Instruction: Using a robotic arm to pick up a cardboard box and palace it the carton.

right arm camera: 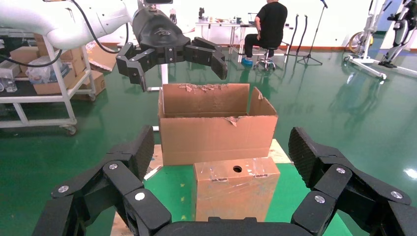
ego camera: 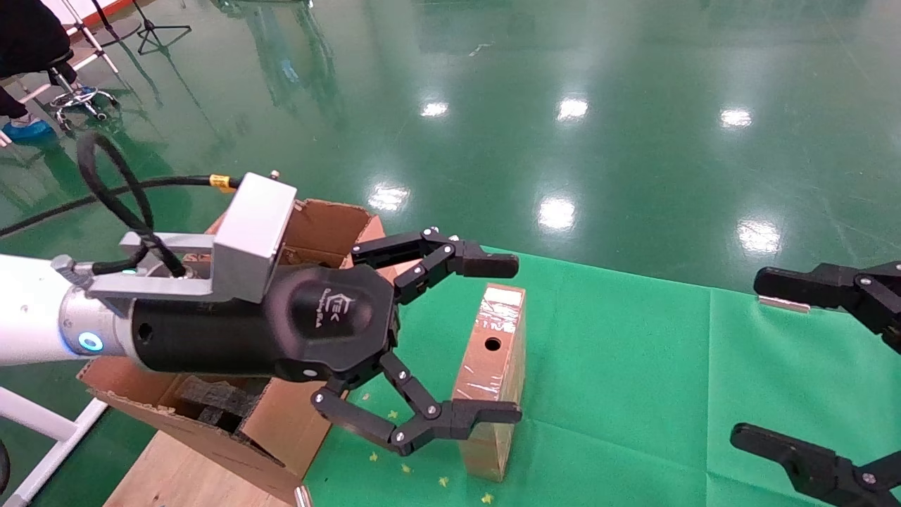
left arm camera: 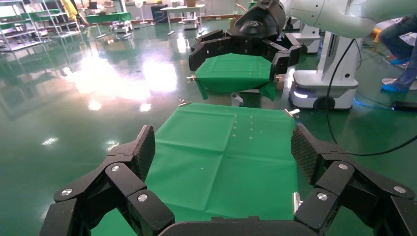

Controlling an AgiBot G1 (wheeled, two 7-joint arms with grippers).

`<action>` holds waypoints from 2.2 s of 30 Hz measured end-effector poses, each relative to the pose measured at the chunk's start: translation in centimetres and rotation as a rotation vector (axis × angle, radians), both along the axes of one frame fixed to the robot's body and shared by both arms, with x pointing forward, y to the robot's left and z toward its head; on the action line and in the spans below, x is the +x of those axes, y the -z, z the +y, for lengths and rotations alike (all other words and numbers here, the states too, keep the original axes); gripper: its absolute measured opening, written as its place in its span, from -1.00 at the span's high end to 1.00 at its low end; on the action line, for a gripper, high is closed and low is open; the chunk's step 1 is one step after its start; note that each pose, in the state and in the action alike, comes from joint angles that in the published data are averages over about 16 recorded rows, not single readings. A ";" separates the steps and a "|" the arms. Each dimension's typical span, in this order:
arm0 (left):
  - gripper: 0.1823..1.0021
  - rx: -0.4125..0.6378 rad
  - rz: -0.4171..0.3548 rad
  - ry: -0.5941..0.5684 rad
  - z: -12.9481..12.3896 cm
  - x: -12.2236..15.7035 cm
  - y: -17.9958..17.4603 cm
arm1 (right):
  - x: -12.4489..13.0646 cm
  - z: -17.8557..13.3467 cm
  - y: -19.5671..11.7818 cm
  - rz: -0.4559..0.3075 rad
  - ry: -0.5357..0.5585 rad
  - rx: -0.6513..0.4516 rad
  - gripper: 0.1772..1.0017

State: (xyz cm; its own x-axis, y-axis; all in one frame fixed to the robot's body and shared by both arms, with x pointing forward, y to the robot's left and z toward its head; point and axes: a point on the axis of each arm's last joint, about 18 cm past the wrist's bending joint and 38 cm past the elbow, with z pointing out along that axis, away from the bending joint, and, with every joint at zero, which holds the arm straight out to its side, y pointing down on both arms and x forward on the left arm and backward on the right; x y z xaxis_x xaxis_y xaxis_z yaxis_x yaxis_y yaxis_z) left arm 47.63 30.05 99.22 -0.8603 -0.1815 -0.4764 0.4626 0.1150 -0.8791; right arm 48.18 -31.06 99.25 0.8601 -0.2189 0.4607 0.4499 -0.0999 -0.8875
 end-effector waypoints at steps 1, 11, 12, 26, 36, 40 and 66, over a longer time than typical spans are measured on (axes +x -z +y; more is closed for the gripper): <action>-1.00 0.000 0.000 0.000 0.0 0.0 0.0 | 0.0 0.0 0.0 0.000 0.000 0.000 -1.00; -1.00 0.000 0.000 0.000 0.0 0.0 0.0 | 0.0 0.0 0.0 0.000 0.000 0.000 -1.00; -1.00 0.000 0.000 0.000 0.0 0.0 0.0 | 0.0 0.0 0.0 0.000 0.000 0.000 -1.00; -1.00 0.182 -0.011 -0.098 0.1 1.2 0.3 | 0.0 0.0 0.0 0.000 0.000 0.000 -0.98; -1.00 0.325 -0.039 -0.201 0.0 3.1 -1.1 | 0.0 0.0 0.0 0.000 0.000 0.000 -0.84; -1.00 0.355 -0.028 -0.220 -0.3 3.5 -1.3 | 0.0 0.0 0.0 0.000 0.000 0.000 -0.72; -1.00 0.514 0.500 -0.702 -4.1 10.9 -5.6 | 0.0 0.0 0.0 0.000 0.001 0.000 0.48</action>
State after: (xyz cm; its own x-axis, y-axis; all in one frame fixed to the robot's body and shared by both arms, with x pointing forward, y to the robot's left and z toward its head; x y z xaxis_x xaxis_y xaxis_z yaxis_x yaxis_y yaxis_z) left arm 58.51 25.91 104.85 -0.7605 -0.5981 -0.2527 -0.2644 0.6408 -0.7207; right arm 48.20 -31.08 99.26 0.8600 -0.2197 0.4605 0.4498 -0.0998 -0.8875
